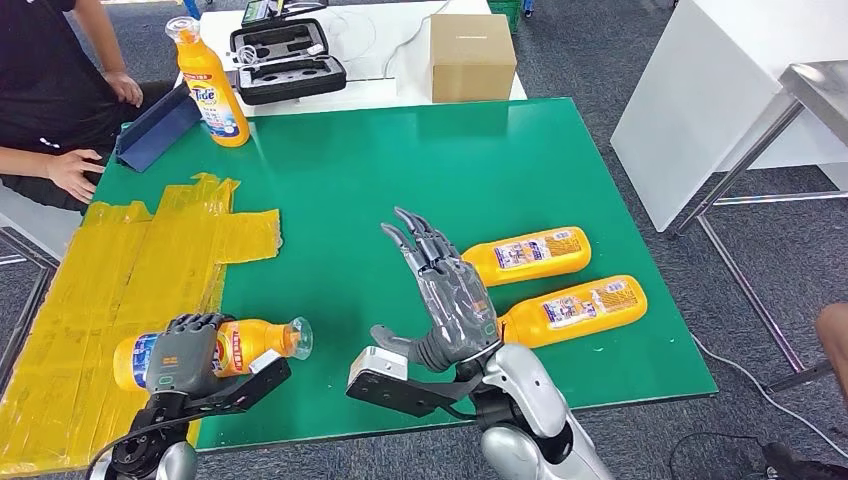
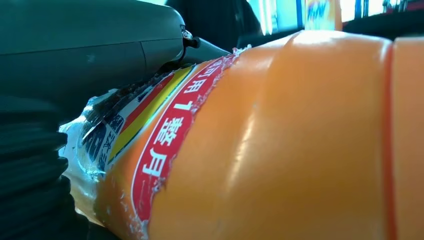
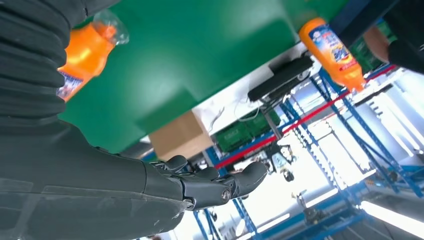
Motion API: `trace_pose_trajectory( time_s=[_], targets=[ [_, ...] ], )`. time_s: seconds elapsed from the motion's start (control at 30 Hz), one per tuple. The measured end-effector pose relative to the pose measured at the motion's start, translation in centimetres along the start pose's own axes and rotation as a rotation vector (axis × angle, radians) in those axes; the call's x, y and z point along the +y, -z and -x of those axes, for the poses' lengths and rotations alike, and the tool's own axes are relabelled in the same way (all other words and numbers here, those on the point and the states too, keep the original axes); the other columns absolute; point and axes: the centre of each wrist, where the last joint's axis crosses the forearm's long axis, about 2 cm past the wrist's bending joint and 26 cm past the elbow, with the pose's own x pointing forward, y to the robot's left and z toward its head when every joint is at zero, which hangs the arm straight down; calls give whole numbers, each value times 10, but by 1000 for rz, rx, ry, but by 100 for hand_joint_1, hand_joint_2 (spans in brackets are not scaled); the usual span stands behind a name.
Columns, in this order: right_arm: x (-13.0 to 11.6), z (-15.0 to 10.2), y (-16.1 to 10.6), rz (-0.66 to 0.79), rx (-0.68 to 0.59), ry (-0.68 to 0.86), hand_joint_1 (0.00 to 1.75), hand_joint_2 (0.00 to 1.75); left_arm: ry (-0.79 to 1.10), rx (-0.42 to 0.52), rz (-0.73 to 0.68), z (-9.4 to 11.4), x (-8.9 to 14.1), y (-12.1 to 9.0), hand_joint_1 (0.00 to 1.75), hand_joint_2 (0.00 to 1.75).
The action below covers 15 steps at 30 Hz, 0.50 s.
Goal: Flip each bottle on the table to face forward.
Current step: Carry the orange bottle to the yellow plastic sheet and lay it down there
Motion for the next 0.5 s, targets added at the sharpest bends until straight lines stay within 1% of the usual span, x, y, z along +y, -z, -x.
trace_pose_trajectory(
  time_s=[0.1,0.13,0.17,0.23,0.27,0.3,0.5],
  targets=[
    [-4,-6,-4,16,-2,-10,0,175,4,6,39,4,-10,-1,175,175],
    [-5,-7,-5,21,-3,-12,0,175,2,6,46,5,-11,0,153,175],
    [-6,-8,-6,26,-5,-14,0,175,-2,5,49,6,-13,0,109,175],
    [-8,-9,-8,31,-10,-25,0,175,-6,4,56,7,-15,2,22,87],
    [-10,-9,-9,29,-12,-30,0,175,-5,5,62,8,-16,3,0,44],
    [-11,-9,-10,26,-13,-36,0,175,-5,7,69,10,-17,3,0,0],
    [-16,3,-22,-9,6,-80,0,175,-33,33,95,24,-23,11,0,0]
  ],
)
